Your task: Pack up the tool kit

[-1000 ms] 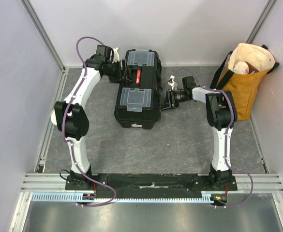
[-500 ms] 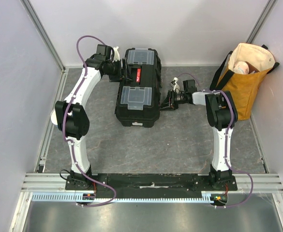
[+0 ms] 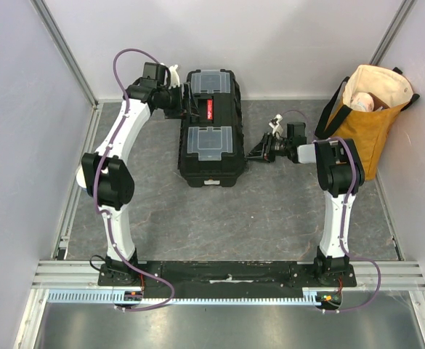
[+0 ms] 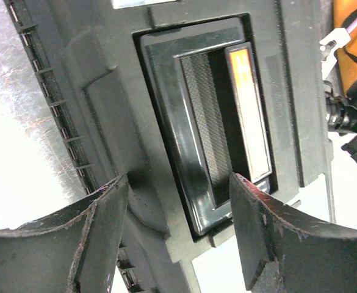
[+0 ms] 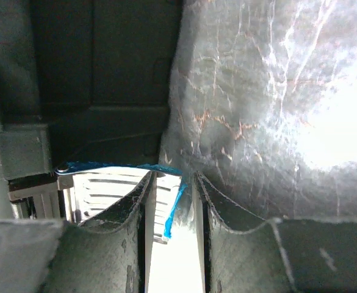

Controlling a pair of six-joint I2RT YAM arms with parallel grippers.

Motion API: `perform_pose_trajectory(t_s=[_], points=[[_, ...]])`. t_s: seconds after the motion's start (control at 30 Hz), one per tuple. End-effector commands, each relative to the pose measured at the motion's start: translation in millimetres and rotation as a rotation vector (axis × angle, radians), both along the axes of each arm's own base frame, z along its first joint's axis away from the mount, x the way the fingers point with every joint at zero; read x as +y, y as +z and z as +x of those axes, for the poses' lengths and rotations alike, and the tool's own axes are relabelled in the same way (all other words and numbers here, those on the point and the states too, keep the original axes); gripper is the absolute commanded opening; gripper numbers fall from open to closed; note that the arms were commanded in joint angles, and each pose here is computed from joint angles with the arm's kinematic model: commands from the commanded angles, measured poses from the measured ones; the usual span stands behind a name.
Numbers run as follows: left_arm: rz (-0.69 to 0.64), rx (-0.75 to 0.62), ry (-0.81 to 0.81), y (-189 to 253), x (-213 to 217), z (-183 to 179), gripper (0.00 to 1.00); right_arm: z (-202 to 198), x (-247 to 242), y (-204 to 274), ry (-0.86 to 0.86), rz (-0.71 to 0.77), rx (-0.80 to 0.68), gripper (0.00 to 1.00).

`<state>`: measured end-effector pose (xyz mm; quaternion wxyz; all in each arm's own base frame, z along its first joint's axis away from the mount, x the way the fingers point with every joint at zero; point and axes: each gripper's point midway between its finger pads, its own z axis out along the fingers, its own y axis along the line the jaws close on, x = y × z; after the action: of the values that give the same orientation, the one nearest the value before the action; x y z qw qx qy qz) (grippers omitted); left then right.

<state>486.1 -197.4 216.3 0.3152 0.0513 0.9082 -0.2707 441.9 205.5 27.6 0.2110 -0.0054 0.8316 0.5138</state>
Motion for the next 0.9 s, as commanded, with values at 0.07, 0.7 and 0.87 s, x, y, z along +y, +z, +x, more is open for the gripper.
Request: perform_pose_trajectory(t_s=[0.07,0.7,0.87], points=[[-0.111,-0.024,-0.157,11.2,-26.5,5.1,0.72,36.0,0.5,31.4,-0.045,0.069,-0.192,0.37],[-0.041,-0.029,-0.123,-9.7,-11.3,22.9,0.72,-1.9,72.6,66.1,0.161,0.146,-0.306,0.45],[-0.051,-0.033,-0.143,-10.0,-8.2,22.8,0.72,-30.8,104.8,65.7,0.262,0.160,-0.301,0.45]])
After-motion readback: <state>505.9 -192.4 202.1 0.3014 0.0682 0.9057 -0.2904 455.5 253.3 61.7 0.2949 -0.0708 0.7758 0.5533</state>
